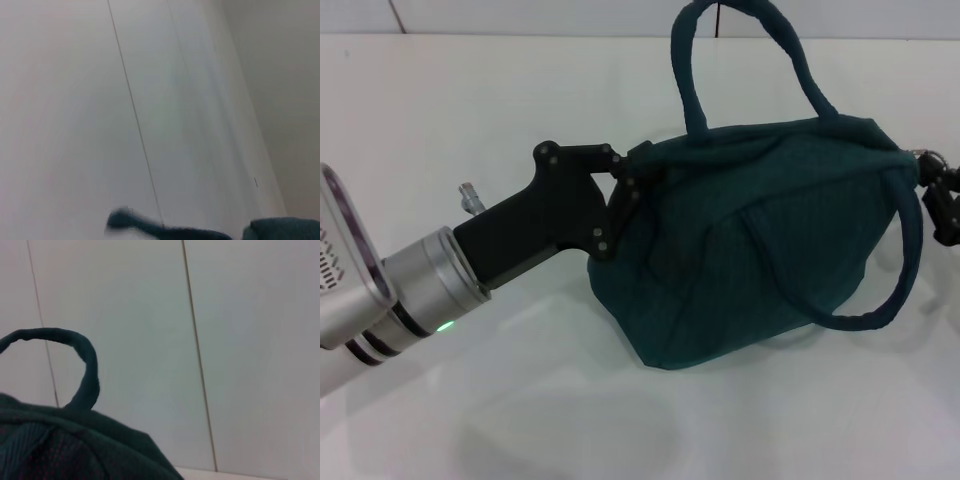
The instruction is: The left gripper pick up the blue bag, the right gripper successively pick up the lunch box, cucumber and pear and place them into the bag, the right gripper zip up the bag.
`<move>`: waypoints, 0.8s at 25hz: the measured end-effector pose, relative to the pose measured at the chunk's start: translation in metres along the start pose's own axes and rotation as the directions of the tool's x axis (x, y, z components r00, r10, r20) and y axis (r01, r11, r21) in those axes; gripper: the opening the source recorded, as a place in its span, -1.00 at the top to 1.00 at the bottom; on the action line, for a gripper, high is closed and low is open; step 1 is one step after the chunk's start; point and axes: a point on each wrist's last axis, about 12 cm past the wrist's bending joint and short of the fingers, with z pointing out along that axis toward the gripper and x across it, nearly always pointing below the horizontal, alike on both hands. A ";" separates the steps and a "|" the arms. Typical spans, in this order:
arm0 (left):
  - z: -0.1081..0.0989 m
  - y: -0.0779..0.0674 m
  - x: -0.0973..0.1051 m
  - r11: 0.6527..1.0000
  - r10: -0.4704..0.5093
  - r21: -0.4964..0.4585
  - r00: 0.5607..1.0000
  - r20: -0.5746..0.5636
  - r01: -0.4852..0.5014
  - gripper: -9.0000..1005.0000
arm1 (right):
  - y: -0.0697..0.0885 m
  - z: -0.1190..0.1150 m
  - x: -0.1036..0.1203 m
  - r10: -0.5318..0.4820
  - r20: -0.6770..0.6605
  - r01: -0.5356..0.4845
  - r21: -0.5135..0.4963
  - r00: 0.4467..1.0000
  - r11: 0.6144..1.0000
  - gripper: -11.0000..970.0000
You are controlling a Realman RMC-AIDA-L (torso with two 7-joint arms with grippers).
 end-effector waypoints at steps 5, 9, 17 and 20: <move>0.004 -0.002 0.000 0.999 0.001 -0.032 1.000 0.014 0.000 0.89 | 0.007 0.004 -0.001 -0.006 -0.001 0.006 -0.058 1.000 0.998 0.94; 0.003 0.001 0.000 0.995 -0.006 -0.096 0.999 0.031 0.009 0.89 | 0.009 0.004 -0.003 0.033 0.013 -0.032 -0.076 0.999 0.997 0.87; 0.003 0.001 0.000 0.993 -0.003 -0.120 0.999 0.035 0.007 0.70 | 0.004 -0.001 -0.010 0.068 0.029 -0.065 -0.093 0.997 0.994 0.56; 0.002 0.001 0.000 0.992 -0.004 -0.129 0.999 0.037 0.008 0.44 | 0.003 -0.007 -0.014 0.076 0.056 -0.068 -0.120 0.996 0.990 0.42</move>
